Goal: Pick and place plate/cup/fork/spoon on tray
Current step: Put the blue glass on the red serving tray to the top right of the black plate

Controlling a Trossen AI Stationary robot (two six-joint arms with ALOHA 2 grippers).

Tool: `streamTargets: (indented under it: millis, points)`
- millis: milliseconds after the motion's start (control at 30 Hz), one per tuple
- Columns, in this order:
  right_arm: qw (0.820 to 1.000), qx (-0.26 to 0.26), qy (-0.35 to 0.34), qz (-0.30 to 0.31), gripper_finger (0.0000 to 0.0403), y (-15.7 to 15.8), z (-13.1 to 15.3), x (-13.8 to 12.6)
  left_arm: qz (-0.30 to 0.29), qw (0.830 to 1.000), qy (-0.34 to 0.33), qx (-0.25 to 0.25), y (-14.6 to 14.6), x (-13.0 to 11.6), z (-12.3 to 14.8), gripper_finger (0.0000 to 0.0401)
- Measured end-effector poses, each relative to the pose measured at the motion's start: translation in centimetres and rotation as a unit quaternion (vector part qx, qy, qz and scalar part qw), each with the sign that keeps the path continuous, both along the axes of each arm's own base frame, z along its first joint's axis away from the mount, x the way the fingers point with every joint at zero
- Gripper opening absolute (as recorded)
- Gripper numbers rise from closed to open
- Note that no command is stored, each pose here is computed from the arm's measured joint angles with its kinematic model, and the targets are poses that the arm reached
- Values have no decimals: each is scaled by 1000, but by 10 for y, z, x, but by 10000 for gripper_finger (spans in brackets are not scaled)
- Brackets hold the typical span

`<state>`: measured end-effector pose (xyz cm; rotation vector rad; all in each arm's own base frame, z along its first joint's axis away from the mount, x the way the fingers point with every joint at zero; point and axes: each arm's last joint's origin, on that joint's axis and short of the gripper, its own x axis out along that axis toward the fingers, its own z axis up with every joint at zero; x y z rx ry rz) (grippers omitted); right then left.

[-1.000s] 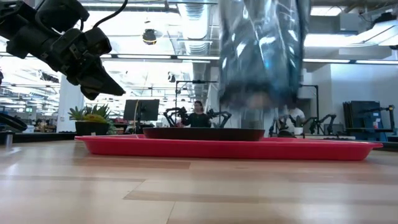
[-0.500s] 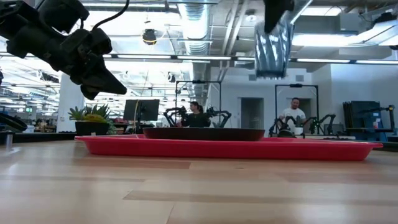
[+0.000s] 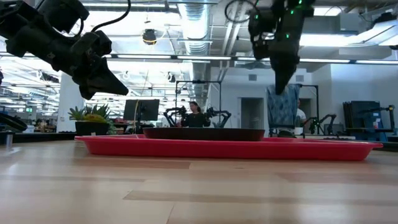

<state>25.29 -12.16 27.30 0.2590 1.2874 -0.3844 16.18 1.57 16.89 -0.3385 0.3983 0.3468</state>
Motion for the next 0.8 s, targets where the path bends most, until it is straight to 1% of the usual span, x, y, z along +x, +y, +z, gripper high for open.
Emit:
streamTargets:
  millis: [67,200,367,433,800]
  points:
    - [1000,4,12,9,6,-8,-10,2,13,1000,2,8,1,0,0,0]
    - [999,23,15,18,7,-19,-25,10,31,999,2,14,2,-1,0,0]
    - [999,29,26,25,7,-21,-37,17,43,999,-4,-9,2,-1,0,0]
    - [999,29,28,28,9,-20,-38,19,47,999,-7,-17,2,-1,0,0]
    - [999,32,21,21,17,-11,-38,24,49,999,-8,-21,2,-1,0,0]
